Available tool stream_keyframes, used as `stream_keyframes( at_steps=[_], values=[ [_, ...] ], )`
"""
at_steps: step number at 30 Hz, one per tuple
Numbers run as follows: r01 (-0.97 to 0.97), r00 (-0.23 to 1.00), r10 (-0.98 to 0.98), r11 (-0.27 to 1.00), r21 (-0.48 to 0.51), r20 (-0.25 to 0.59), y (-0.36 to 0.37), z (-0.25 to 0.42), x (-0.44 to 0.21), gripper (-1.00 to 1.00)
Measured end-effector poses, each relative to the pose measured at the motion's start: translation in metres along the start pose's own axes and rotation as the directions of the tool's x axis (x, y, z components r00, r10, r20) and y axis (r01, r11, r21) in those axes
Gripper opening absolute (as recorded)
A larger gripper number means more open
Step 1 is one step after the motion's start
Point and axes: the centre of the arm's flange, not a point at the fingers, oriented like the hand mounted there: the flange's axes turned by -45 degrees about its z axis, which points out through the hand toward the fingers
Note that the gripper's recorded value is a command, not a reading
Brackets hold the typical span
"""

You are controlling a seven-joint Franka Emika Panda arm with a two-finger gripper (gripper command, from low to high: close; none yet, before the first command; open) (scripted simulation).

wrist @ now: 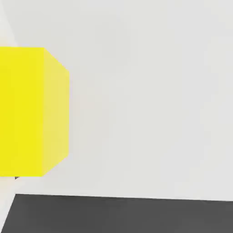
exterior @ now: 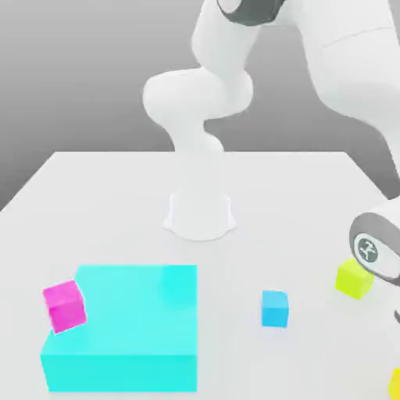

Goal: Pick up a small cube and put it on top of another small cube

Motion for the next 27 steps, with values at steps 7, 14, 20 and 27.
stream_keyframes(
  at_steps=[7, 14, 20, 27],
  values=[
    [-0.312, 0.950, 0.313, 0.950, -0.028, 0.022, 0.030, -0.076, -0.156, -1.00],
    [-0.649, 0.760, 0.650, 0.760, -0.034, 0.020, -0.001, -0.123, -0.336, -1.00],
    [-0.919, 0.395, 0.919, 0.395, 0.001, -0.002, -0.105, -0.142, -0.509, -1.00],
    [-0.922, 0.386, 0.922, 0.386, 0.004, -0.003, -0.110, -0.091, -0.509, 1.00]
  ],
)
